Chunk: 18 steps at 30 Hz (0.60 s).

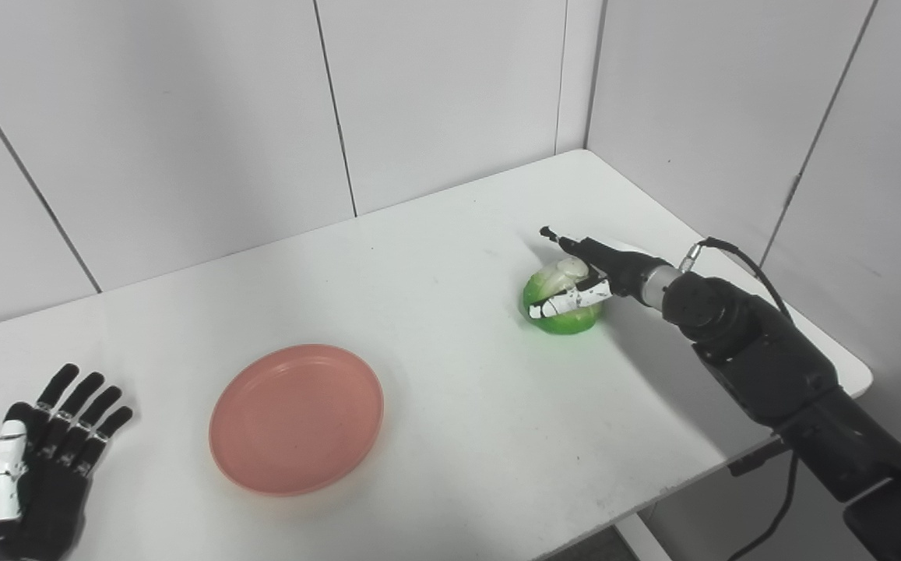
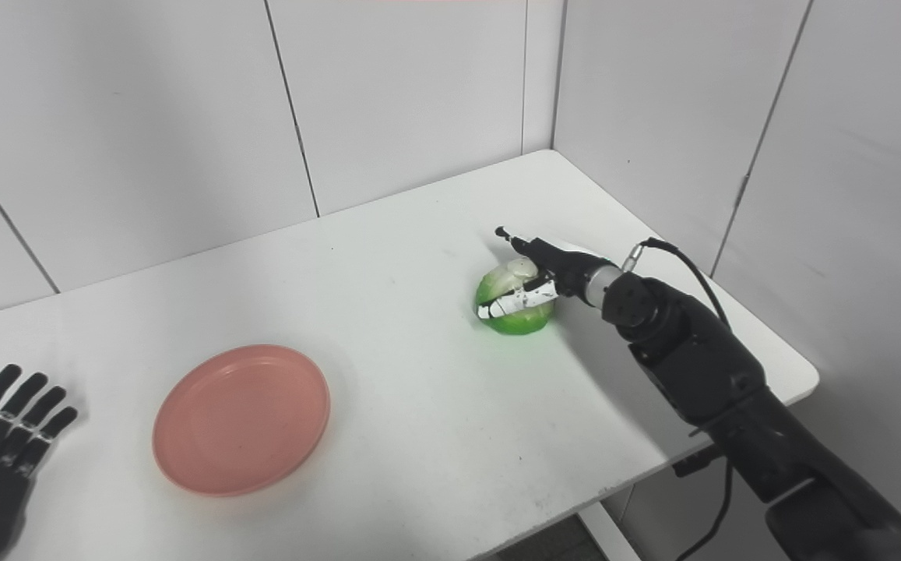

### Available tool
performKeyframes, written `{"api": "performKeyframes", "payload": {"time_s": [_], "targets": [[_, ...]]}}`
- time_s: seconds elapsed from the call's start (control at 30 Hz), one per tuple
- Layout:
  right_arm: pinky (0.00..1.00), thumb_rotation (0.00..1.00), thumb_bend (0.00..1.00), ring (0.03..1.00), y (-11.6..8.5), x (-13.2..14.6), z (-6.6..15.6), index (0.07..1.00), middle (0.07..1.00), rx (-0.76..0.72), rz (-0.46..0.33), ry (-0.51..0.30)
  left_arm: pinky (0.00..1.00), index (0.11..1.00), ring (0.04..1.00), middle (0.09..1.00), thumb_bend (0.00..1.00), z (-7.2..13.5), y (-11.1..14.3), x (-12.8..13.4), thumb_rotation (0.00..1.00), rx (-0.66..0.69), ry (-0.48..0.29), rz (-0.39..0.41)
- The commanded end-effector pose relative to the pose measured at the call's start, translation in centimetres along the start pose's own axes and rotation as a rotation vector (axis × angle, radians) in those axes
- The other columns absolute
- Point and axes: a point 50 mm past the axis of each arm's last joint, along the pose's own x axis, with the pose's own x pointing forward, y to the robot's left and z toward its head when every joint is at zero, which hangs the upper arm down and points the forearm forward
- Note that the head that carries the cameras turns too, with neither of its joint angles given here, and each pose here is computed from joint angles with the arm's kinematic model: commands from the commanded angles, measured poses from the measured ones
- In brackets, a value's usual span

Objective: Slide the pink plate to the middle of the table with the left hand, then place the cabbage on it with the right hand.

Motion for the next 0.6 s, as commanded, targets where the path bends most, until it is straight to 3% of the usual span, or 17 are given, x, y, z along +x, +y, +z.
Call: {"api": "performKeyframes", "payload": {"time_s": [0.0, 0.17, 0.27, 0.37, 0.5, 0.57], "targets": [[0.92, 0.52, 1.00, 1.000, -2.1, -0.7, 0.7, 1.000, 1.000, -0.018, -0.035, -0.016, 0.74, 0.811, 0.800, 0.815, 0.47, -3.6, 0.9, -2.1, 0.75, -0.055, 0.158, 0.079], [0.91, 0.52, 1.00, 1.000, -2.4, -1.5, 0.3, 1.000, 1.000, -0.015, -0.045, -0.005, 0.75, 0.813, 0.802, 0.816, 0.46, -3.5, 0.9, -2.1, 0.76, -0.059, 0.160, 0.078], [0.83, 0.53, 1.00, 0.949, -2.4, -1.8, -0.1, 1.000, 0.994, -0.014, -0.077, -0.001, 0.76, 0.821, 0.808, 0.822, 0.46, -3.6, 1.0, -2.1, 0.78, -0.055, 0.161, 0.070], [0.85, 0.52, 1.00, 0.952, -2.1, -1.7, -0.5, 1.000, 0.995, 0.010, -0.078, -0.002, 0.75, 0.814, 0.801, 0.817, 0.46, -3.7, 1.0, -2.1, 0.76, -0.056, 0.162, 0.076], [0.90, 0.48, 1.00, 0.960, -1.3, -1.5, -0.8, 1.000, 0.987, 0.061, -0.084, -0.047, 0.75, 0.808, 0.799, 0.814, 0.46, -3.7, 1.0, -2.1, 0.76, -0.058, 0.160, 0.078], [0.88, 0.39, 1.00, 0.924, -0.9, -1.3, -0.9, 0.987, 0.954, 0.105, -0.083, -0.078, 0.74, 0.804, 0.792, 0.808, 0.46, -3.6, 0.9, -2.1, 0.77, -0.052, 0.160, 0.078]]}}
